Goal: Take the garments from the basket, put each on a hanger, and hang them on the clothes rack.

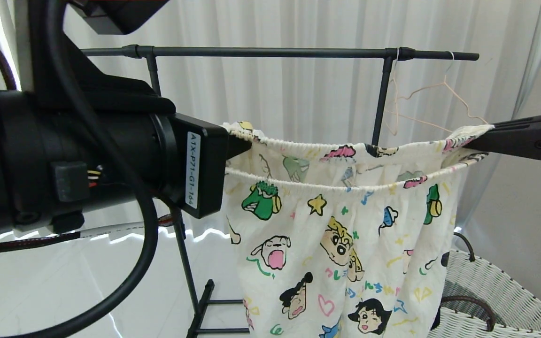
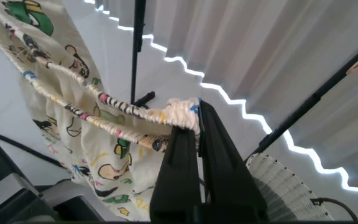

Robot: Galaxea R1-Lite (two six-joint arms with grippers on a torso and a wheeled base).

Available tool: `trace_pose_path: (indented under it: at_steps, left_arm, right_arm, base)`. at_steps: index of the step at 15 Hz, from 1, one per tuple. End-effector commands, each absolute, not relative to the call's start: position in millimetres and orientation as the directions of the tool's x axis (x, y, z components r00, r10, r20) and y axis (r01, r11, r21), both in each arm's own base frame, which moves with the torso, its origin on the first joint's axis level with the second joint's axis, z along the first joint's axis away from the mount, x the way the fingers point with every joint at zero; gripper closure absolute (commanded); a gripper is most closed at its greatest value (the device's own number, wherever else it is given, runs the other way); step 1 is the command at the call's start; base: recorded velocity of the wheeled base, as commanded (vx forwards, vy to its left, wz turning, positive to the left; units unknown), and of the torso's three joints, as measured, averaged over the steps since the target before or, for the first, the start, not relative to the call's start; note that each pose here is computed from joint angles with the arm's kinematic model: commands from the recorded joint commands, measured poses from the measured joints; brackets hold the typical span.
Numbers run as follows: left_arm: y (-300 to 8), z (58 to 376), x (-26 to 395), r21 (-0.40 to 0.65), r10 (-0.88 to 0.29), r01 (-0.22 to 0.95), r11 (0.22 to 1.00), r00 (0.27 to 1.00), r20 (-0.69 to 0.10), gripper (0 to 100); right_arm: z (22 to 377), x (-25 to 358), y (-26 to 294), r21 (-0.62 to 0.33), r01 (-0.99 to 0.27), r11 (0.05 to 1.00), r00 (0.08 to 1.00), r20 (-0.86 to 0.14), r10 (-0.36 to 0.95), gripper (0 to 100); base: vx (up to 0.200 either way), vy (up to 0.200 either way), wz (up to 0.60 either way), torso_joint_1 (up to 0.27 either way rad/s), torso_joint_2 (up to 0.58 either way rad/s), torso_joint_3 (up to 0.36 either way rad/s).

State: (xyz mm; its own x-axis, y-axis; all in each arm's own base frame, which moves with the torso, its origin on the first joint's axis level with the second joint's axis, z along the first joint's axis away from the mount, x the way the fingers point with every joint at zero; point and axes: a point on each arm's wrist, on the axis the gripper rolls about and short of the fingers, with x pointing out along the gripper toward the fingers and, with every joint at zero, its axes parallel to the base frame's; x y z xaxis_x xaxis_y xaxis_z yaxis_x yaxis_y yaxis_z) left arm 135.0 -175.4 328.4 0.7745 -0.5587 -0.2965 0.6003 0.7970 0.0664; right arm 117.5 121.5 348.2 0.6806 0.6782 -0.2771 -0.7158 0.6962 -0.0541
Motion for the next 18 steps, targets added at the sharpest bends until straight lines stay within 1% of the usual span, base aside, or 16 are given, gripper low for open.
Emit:
trace_pose_path:
  at_steps: [1,3,7,9,10,11,13,14,15,16,17,18]
  left_arm:
    - [-178,327,137,0.068,-0.557,0.600,0.797,0.773,-0.303,100]
    - [-178,326,138,0.068,-0.553,0.597,0.799,0.776,-0.305,100]
    - [-176,324,144,0.081,-0.514,0.561,0.824,0.800,-0.311,100]
    - [-178,316,157,0.123,-0.403,0.462,0.878,0.854,-0.330,100]
    - [-181,311,162,0.151,-0.344,0.411,0.899,0.876,-0.339,100]
    - [-182,309,164,0.167,-0.308,0.379,0.910,0.889,-0.340,100]
    - [-183,307,165,0.174,-0.301,0.376,0.910,0.888,-0.347,100]
    - [-182,304,165,0.180,-0.293,0.372,0.911,0.888,-0.355,100]
    - [-178,303,164,0.184,-0.284,0.366,0.912,0.888,-0.361,100]
    - [-165,302,157,0.196,-0.265,0.357,0.913,0.887,-0.378,100]
    - [-148,296,151,0.246,-0.226,0.351,0.904,0.877,-0.423,100]
    - [-130,292,148,0.274,-0.180,0.324,0.906,0.878,-0.443,100]
  right_arm:
    - [348,117,121,-0.054,-0.716,0.696,0.680,-0.277,0.679,0]
    - [347,115,119,-0.056,-0.718,0.694,0.679,-0.278,0.680,0]
    - [331,100,109,-0.106,-0.748,0.655,0.651,-0.308,0.694,0]
    - [326,85,101,-0.091,-0.804,0.587,0.584,-0.299,0.754,0]
    - [324,82,99,-0.088,-0.809,0.581,0.578,-0.299,0.759,0]
    - [325,82,97,-0.084,-0.803,0.591,0.586,-0.294,0.755,0]
    - [329,86,95,-0.055,-0.775,0.629,0.620,-0.258,0.741,0]
    - [330,91,91,-0.044,-0.737,0.674,0.662,-0.244,0.708,0]
    - [329,98,83,-0.048,-0.666,0.744,0.728,-0.258,0.635,0]
    - [323,106,69,-0.066,-0.532,0.844,0.815,-0.311,0.489,0]
    - [315,109,53,-0.095,-0.391,0.915,0.857,-0.400,0.324,0]
    - [309,108,40,-0.113,-0.286,0.951,0.863,-0.462,0.205,0]
  base:
    - [0.000,0.000,0.00,0.000,0.00,0.000]
    - [0.000,0.000,0.00,0.000,0.00,0.000]
    - [0.000,0.000,0.00,0.000,0.00,0.000]
    - [0.000,0.000,0.00,0.000,0.00,0.000]
    - [0.000,0.000,0.00,0.000,0.00,0.000]
    - [0.000,0.000,0.00,0.000,0.00,0.000]
    - [0.000,0.000,0.00,0.000,0.00,0.000]
    - [0.000,0.000,0.00,0.000,0.00,0.000]
    - [0.000,0.000,0.00,0.000,0.00,0.000]
    - [0.000,0.000,0.00,0.000,0.00,0.000]
    - [0.000,0.000,0.00,0.000,0.00,0.000]
    - [0.000,0.000,0.00,0.000,0.00,0.000]
